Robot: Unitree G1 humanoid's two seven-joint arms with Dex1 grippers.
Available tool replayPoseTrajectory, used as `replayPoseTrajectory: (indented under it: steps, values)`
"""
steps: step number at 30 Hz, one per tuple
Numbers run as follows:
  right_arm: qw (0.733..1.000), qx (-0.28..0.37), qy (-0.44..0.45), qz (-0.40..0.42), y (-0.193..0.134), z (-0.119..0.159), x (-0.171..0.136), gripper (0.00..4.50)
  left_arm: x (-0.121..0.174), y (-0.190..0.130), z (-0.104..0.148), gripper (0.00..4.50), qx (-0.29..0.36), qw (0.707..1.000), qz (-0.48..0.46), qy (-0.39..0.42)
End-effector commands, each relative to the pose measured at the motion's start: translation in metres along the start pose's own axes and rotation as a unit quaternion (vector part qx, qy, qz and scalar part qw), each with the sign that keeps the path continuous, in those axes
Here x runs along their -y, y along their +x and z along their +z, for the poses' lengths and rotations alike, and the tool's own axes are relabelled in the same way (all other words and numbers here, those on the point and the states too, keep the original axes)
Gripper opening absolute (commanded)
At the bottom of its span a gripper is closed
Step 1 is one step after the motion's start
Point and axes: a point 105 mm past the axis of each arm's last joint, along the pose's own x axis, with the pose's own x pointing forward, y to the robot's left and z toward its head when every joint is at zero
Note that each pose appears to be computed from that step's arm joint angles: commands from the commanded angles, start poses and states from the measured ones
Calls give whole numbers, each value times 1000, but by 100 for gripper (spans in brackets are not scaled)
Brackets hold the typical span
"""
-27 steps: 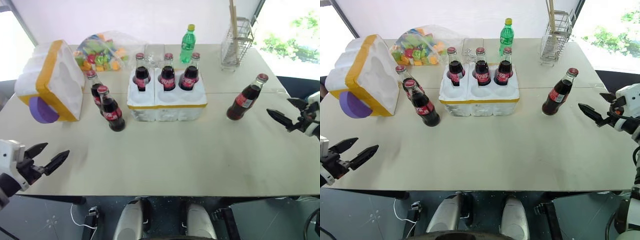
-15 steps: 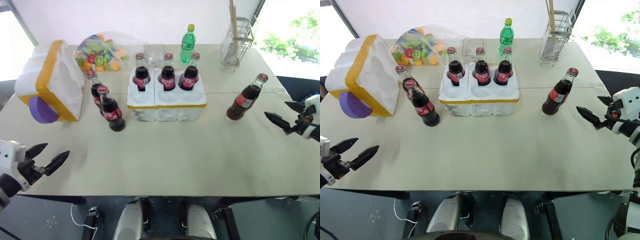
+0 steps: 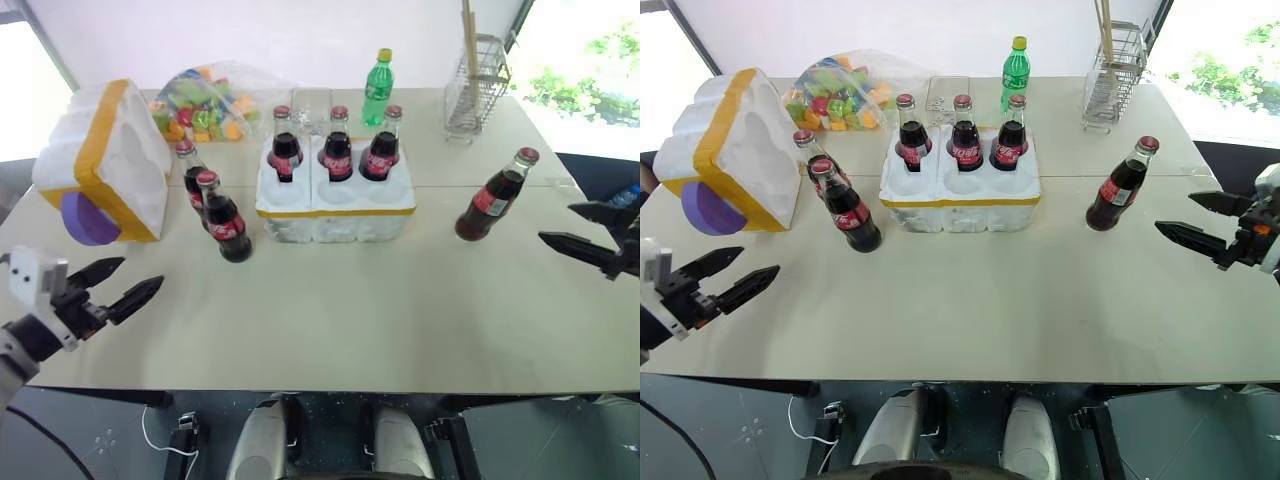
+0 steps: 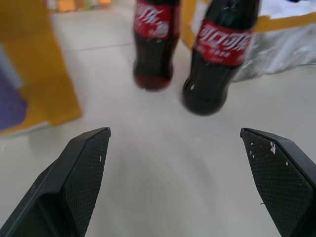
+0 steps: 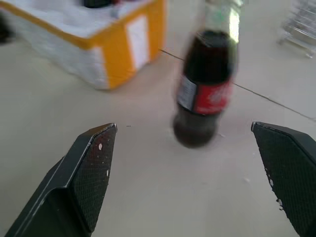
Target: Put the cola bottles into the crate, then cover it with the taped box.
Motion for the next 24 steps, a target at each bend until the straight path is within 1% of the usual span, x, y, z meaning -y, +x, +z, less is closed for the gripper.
replayPoseTrajectory:
  steps: [1,4,7,9,12,18,24]
  values:
    - [997,23,-13,66,-7,33,-32,450,15,21,15,439,17,999,-48,19]
    - [993,30,-25,110,-1,45,-59,450,18,46,22,439,34,997,-66,34]
    - [990,25,-31,136,5,45,-77,450,21,63,25,439,42,995,-77,47]
    - [986,22,-31,160,10,44,-91,450,22,73,24,439,43,994,-75,61]
    - [983,26,-29,181,13,45,-104,450,21,79,20,439,41,994,-72,73]
    - [980,41,-23,196,22,48,-118,450,27,89,9,439,35,993,-76,85]
    - [978,50,-15,204,30,49,-126,450,22,104,12,439,59,995,-50,70]
